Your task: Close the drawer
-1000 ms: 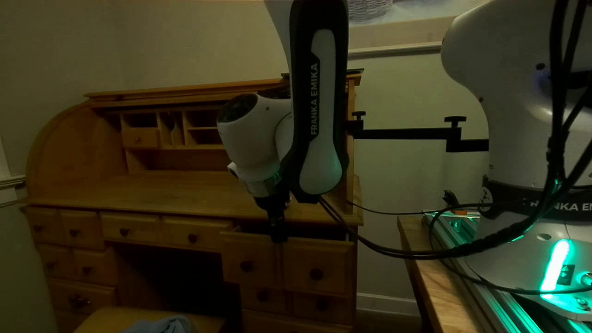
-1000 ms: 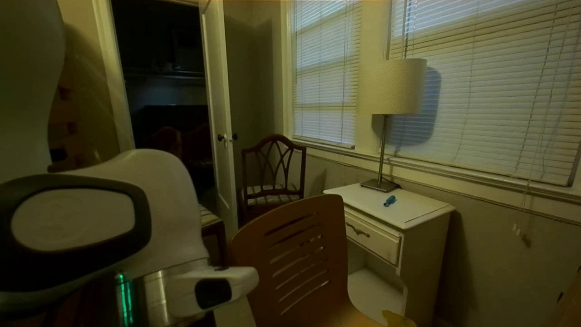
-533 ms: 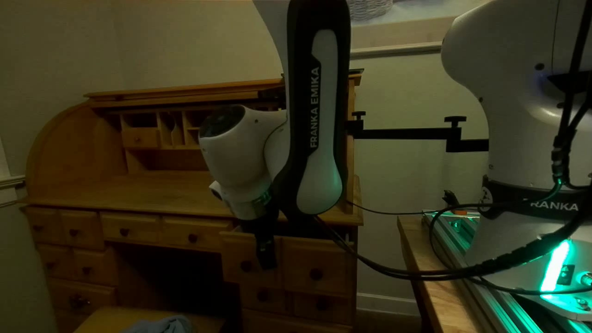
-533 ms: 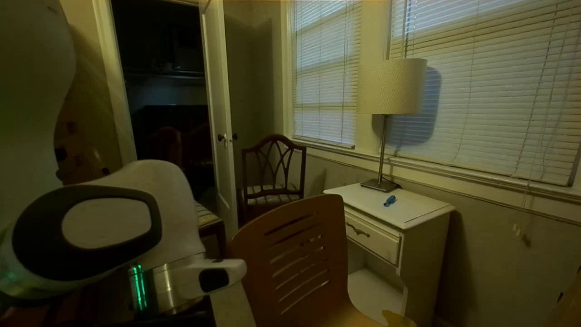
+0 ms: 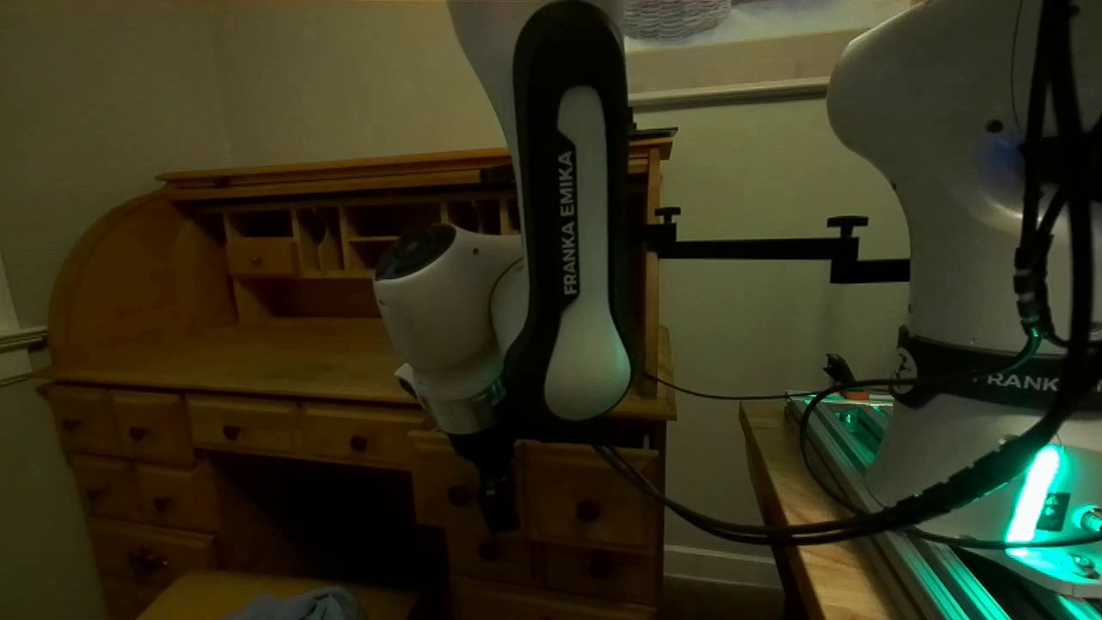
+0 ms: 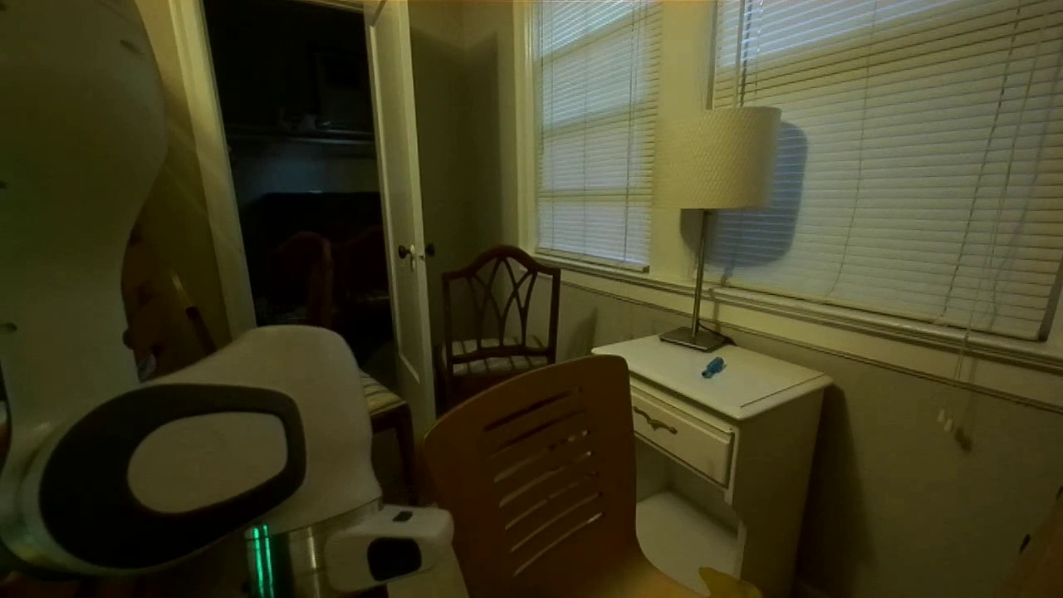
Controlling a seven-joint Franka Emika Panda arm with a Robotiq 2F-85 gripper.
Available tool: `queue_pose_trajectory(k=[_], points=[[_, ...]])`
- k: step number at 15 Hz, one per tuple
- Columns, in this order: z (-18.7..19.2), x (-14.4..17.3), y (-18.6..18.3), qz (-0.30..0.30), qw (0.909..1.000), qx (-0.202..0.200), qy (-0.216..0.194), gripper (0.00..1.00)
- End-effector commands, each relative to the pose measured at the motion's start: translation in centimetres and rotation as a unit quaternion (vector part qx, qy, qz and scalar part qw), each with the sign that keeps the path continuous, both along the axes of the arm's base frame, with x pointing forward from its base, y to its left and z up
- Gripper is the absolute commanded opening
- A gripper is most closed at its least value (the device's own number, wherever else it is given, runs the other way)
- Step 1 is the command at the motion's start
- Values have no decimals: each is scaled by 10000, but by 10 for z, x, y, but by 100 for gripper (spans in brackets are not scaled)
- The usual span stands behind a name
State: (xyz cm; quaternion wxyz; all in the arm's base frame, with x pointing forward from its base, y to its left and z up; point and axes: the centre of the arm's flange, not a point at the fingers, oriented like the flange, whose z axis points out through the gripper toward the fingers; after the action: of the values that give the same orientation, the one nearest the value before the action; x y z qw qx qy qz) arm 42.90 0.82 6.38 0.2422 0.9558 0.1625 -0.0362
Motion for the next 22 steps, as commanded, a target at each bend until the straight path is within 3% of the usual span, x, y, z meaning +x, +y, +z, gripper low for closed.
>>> queue_pose_trajectory(k=[1,15,22], points=[[-17,-1,-14,-416,9988,231,-85,100],[-22,-15,-60,-1001,9948,20,-171,100],[-16,-26,-99,-1330,9903,-329,-224,100]])
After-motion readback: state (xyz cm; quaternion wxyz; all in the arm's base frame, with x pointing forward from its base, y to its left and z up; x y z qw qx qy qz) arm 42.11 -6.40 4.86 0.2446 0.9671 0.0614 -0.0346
